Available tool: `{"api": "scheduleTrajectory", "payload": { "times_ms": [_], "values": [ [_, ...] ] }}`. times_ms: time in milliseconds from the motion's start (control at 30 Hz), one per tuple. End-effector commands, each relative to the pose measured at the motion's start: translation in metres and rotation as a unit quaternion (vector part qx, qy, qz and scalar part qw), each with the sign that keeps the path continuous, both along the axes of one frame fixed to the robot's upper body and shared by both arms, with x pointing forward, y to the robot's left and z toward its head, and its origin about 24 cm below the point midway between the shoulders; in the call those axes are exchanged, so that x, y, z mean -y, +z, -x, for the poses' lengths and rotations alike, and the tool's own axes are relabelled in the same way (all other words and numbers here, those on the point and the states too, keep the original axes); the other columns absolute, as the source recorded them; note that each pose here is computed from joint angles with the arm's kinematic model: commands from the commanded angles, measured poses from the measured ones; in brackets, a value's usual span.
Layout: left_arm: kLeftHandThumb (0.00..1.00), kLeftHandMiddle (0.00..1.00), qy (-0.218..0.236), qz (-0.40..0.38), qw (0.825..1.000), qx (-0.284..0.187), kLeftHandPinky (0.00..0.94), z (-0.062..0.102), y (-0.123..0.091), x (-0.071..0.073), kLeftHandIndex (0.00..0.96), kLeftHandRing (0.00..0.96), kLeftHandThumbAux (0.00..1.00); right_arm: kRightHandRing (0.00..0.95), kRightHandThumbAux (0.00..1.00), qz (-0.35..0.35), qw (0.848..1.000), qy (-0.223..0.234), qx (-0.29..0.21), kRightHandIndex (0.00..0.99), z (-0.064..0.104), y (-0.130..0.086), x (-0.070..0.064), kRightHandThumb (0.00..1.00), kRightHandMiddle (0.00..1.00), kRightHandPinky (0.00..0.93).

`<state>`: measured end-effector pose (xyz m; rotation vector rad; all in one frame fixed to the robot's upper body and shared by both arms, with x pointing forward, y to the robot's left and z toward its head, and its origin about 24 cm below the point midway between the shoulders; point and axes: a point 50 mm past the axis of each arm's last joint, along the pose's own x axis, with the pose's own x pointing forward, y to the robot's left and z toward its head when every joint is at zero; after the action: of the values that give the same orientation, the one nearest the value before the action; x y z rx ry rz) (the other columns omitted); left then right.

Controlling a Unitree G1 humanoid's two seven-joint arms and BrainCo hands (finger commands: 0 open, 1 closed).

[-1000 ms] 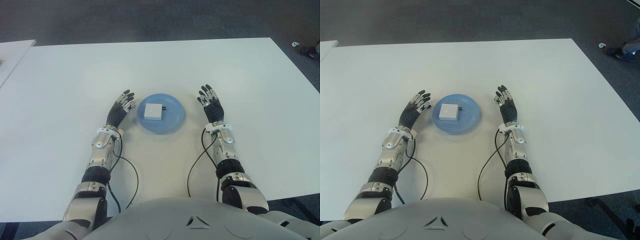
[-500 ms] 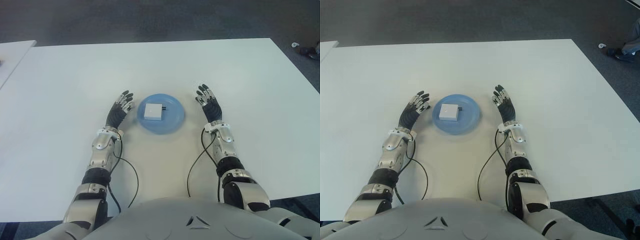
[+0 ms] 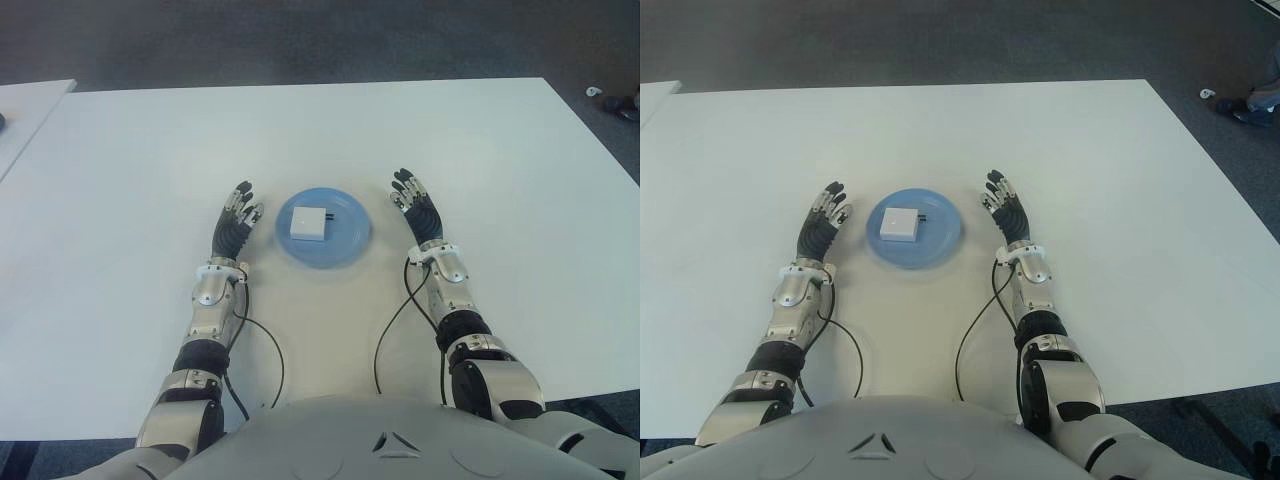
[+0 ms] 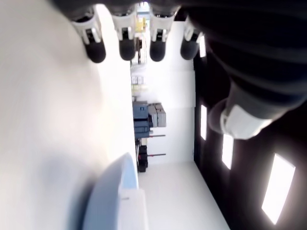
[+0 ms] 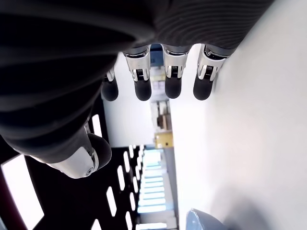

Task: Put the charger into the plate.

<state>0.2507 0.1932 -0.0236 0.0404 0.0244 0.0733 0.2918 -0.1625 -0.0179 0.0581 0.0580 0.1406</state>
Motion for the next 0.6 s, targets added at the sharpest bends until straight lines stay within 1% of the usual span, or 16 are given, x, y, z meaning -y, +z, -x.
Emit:
{"api": "scheduleTrajectory", "payload": {
  "times_ms": [33, 267, 600],
  "values": [
    [0.012, 0.008, 0.025, 0.003, 0.999, -0.030, 0.019, 0.0066, -0.0123, 0.0011, 0.000, 0.001, 0.610, 0.022, 0.632, 0.008, 0.993, -0.013, -0.117, 0.000, 0.0302, -0.0431, 0.0069, 0.083, 0.044, 0.007],
    [0.024, 0.005, 0.032, 0.003, 0.999, -0.031, 0.026, 0.0055, -0.0128, 0.0031, 0.000, 0.000, 0.610, 0.016, 0.622, 0.013, 0.992, -0.010, -0.123, 0.000, 0.0283, -0.0435, 0.0090, 0.068, 0.040, 0.004],
    [0.025, 0.010, 0.025, -0.001, 0.999, -0.033, 0.025, 0.0046, -0.0126, 0.0032, 0.000, 0.003, 0.587, 0.014, 0.618, 0.018, 0.991, -0.004, -0.130, 0.000, 0.0266, -0.0447, 0.0104, 0.060, 0.038, 0.010]
  ]
}}
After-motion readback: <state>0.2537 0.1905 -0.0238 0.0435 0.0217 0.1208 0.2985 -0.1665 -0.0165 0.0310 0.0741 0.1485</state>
